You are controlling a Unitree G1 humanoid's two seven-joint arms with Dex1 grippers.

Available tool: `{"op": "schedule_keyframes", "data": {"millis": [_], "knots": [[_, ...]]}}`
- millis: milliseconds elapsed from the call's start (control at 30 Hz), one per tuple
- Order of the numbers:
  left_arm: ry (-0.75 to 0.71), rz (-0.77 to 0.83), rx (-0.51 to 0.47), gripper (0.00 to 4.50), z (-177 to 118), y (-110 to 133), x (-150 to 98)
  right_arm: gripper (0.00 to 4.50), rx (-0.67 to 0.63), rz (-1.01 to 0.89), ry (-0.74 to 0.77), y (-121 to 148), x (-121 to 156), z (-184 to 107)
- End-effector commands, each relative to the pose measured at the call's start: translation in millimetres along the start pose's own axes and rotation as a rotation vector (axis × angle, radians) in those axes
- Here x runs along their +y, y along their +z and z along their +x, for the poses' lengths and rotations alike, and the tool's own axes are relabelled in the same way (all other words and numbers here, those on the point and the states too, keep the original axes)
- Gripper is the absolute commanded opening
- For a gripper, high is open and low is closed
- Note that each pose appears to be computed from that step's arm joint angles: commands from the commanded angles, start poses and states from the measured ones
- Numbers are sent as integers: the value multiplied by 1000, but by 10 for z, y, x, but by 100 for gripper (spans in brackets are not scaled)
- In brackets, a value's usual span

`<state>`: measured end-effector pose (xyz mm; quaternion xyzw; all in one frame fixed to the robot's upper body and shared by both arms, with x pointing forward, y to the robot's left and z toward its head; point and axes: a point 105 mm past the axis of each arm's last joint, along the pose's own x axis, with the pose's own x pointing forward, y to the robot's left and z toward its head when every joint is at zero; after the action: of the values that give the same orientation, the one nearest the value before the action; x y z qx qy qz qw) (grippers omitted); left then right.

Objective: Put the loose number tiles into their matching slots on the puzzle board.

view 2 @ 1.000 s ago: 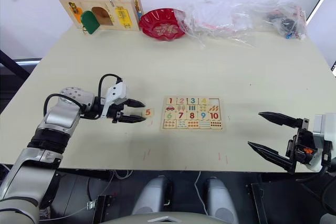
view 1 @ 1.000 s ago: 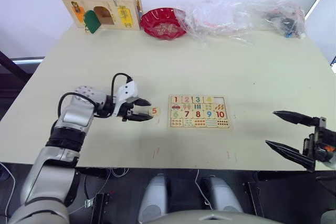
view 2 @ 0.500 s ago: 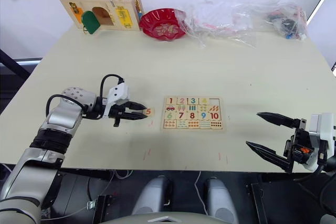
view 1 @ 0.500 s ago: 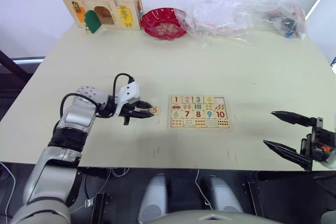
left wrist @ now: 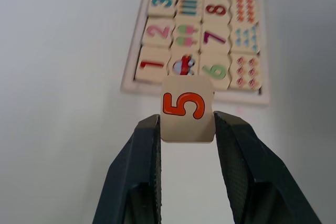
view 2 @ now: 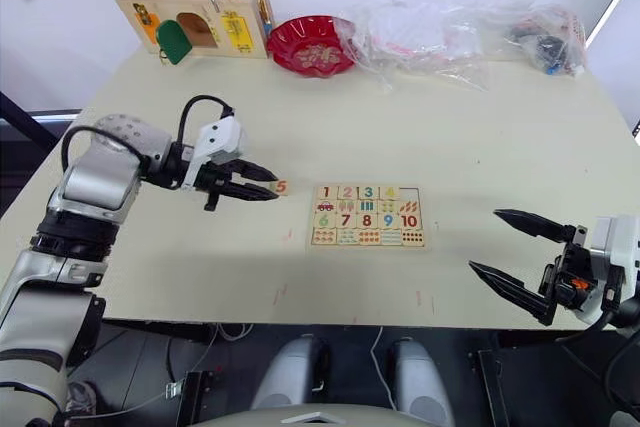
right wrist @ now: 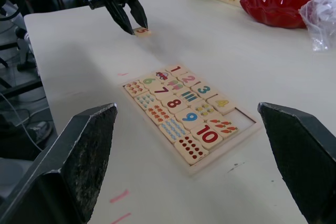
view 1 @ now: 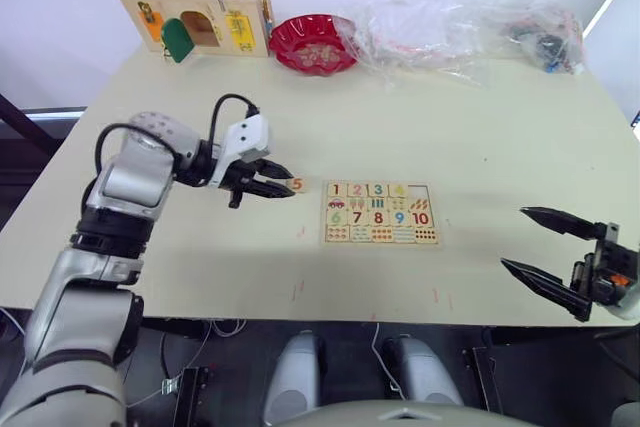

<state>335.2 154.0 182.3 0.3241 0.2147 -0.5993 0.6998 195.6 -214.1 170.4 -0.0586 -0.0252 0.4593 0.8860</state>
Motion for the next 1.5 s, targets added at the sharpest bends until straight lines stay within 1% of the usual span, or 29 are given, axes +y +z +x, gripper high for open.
{"op": "schedule_keyframes", "data": {"millis": [33,100,200,300,400,533,700,867,1200,1500], "knots": [[-32,100,64,99,67,415,21,450,-25,-67,-33,119,-5,-44],[-43,114,105,99,149,552,54,450,-27,-71,-51,123,-7,-73],[-25,167,110,99,365,795,159,450,-25,-75,-78,120,7,-118],[-20,196,113,99,596,968,218,450,-26,-80,-102,120,14,-144],[-21,233,142,99,827,1058,248,450,-28,-83,-124,116,18,-162],[-2,264,182,99,1093,1112,291,450,-30,-81,-148,97,39,-180],[4,253,175,99,1307,1243,295,450,-26,-78,-178,65,83,-212],[-22,237,176,99,1457,1279,240,450,-18,-76,-204,24,109,-248],[7,207,172,99,1727,1282,208,450,-18,-78,-223,13,117,-266],[12,211,172,99,1767,1295,199,450,-25,-76,-228,15,147,-250]]}}
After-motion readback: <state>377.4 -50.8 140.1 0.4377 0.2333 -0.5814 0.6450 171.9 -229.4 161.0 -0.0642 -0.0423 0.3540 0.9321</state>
